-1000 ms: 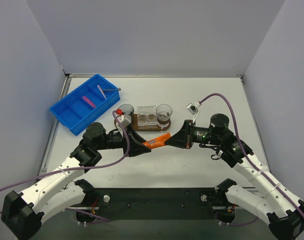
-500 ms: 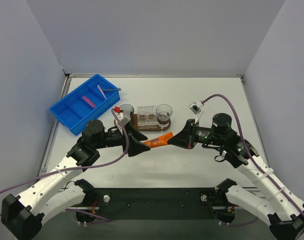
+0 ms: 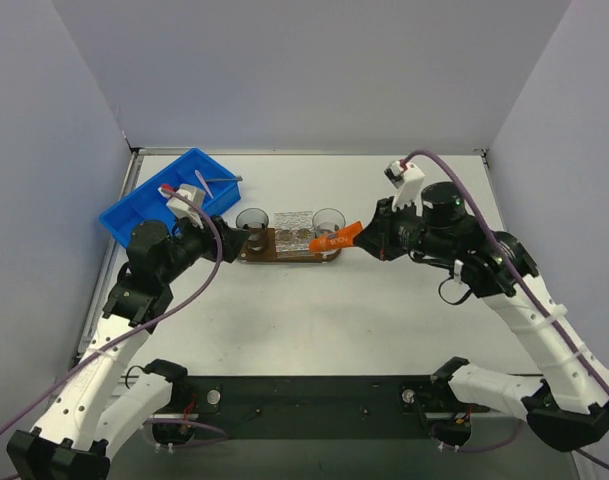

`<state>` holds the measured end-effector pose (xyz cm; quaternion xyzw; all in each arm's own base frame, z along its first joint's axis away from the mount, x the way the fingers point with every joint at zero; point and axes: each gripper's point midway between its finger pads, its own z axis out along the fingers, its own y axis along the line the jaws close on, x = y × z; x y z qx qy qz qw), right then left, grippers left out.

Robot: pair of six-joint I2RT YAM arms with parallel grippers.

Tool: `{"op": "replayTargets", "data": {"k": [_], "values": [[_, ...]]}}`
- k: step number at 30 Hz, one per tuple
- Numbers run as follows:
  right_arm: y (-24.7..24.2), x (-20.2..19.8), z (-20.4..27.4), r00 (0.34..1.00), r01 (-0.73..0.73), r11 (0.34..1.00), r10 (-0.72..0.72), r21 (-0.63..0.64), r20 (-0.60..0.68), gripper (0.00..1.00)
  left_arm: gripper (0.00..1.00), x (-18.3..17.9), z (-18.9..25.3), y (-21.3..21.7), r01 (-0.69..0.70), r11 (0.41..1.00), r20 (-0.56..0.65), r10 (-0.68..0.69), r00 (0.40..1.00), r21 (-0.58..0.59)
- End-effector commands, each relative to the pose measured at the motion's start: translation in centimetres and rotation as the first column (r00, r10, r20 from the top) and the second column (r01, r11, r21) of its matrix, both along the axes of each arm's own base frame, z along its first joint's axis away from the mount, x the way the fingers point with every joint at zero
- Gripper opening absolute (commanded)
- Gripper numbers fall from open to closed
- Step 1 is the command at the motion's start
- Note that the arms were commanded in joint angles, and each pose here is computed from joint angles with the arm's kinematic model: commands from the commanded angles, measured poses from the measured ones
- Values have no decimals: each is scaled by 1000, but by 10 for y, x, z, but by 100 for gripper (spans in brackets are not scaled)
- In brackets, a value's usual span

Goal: Prepare toiletry sets of a toothbrush and toothpaste on the tray

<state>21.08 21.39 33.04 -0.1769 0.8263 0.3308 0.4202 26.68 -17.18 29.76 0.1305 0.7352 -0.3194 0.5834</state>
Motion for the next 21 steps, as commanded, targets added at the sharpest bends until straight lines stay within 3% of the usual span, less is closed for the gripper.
{"op": "replayTargets", "data": {"k": [1,11,21], "values": [[9,26,-5,997,79,985,-74,-156,36,0,77,24,-35,42,-220,975,-148,220,964,20],[49,86,-18,997,82,925,-73,-371,39,0,77,23,-50,61,-247,952,-120,270,955,182],[71,137,-50,996,92,854,-74,-511,56,0,77,20,-54,52,-196,963,-133,222,966,186]]}}
